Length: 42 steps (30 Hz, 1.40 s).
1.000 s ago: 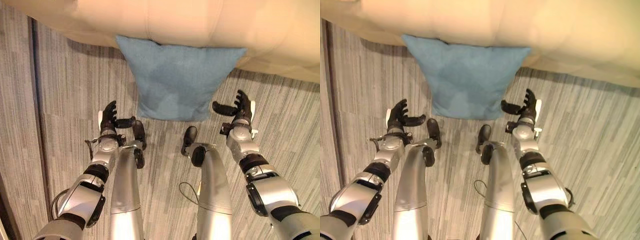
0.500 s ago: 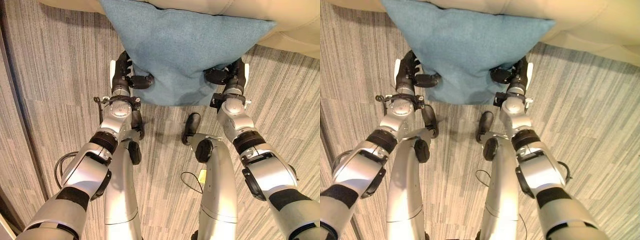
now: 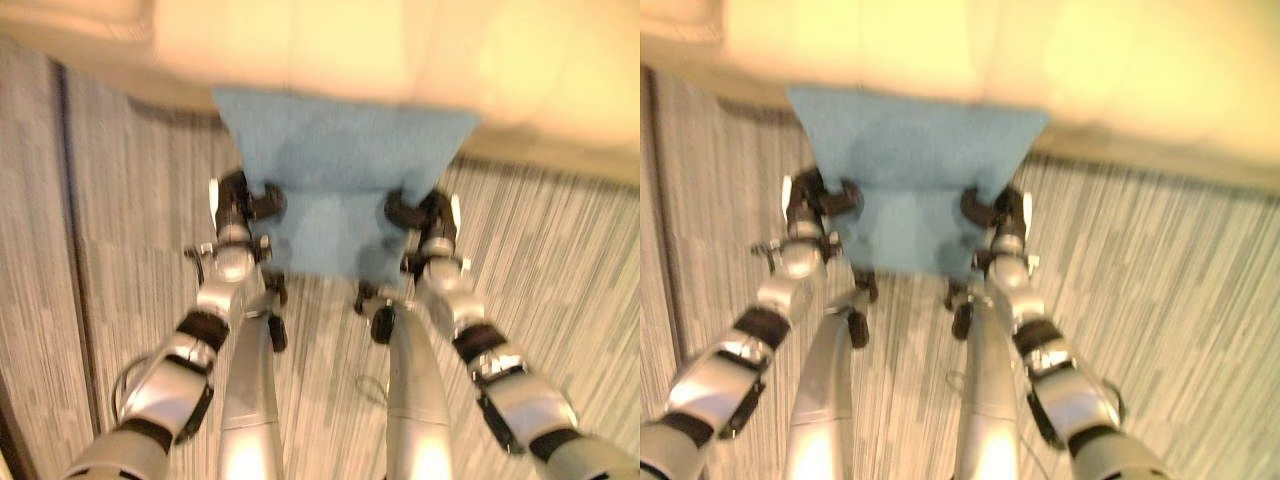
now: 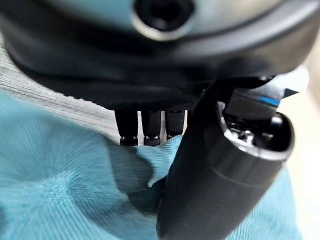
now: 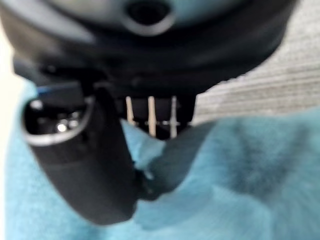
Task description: Pick up all the scattered cushions and arrange them neatly on the sofa.
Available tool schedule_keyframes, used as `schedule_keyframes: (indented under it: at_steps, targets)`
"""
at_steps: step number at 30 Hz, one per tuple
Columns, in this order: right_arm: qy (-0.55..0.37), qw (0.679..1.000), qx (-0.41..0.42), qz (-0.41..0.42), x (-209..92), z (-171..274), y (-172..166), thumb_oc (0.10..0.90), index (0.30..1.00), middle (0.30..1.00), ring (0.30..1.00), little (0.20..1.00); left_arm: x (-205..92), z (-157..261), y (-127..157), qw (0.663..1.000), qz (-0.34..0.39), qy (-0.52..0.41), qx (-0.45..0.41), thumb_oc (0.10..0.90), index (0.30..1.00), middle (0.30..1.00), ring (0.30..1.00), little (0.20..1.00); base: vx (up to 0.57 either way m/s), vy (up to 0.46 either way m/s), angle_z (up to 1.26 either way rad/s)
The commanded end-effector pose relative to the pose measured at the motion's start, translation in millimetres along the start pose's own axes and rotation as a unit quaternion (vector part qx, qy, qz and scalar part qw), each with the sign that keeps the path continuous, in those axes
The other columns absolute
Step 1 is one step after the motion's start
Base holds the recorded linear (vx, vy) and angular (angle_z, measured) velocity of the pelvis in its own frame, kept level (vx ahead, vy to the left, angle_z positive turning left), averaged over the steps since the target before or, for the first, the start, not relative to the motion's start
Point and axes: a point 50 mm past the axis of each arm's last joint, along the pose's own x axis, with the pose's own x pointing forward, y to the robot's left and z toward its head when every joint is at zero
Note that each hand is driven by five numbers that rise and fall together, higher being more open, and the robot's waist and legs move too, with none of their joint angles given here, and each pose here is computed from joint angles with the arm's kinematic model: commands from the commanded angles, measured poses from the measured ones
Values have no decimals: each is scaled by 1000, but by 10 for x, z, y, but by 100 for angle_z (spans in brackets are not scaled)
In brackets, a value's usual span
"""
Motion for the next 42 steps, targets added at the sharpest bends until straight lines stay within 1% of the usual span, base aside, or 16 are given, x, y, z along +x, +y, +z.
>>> schedule_keyframes:
  at_steps: [1,2,7,9,10,11,14,16,19,26,27,31,36,42]
  targets:
    - [-190,975,47,105,-3,795,497,400,300,300,300,300,-48,520,-465,984,-99,-141,-55,400,300,300,300,300,-85,-36,-2]
    - [-189,976,38,104,-89,691,429,400,300,300,300,300,-141,395,-449,984,-105,-129,-61,400,300,300,300,300,-41,-49,-5]
    - [-179,978,48,101,-368,449,237,400,300,300,300,300,-422,165,-408,981,-135,-112,-77,400,300,300,300,300,-27,-80,-1]
    - [-178,978,35,100,-454,398,134,400,300,300,300,300,-525,62,-348,982,-139,-100,-81,400,300,300,300,300,91,-89,8]
    - [-178,978,35,100,-457,395,133,400,300,300,300,300,-528,59,-348,982,-139,-99,-80,400,300,300,300,300,197,-159,12]
    - [-178,980,8,94,-581,327,-32,400,300,300,300,300,-659,-74,-238,984,-145,-82,-71,400,300,300,300,300,195,-151,10]
    - [-157,984,-16,85,-696,199,-208,400,300,300,300,300,-790,-258,-113,987,-143,-50,-61,400,300,300,300,300,198,-134,10]
    - [-151,985,-23,82,-719,170,-249,400,300,300,300,300,-814,-287,-93,987,-143,-43,-61,400,300,300,300,300,119,-66,14]
    - [-121,989,-40,81,-785,38,-334,400,300,300,300,300,-918,-412,15,989,-131,-18,-58,400,300,300,300,300,166,-24,2]
    - [-105,992,-32,68,-810,-20,-375,400,300,300,300,300,-992,-535,93,992,-118,12,-45,400,300,300,300,300,216,50,-11]
    - [-107,991,-36,72,-826,-11,-356,400,300,300,300,300,-1039,-566,153,993,-114,17,-38,400,300,300,300,300,335,166,-73]
    - [-100,991,-43,78,-865,-50,-331,400,300,300,300,300,-1124,-612,209,992,-119,28,-26,400,300,300,300,300,290,192,-87]
    - [-100,990,-35,98,-868,-44,-224,400,300,300,300,300,-1136,-592,278,992,-124,25,-9,400,300,300,300,300,109,158,-44]
    - [-108,988,-33,110,-851,-17,-143,400,300,300,300,300,-1125,-565,264,992,-124,17,-10,400,300,300,300,300,111,50,-20]
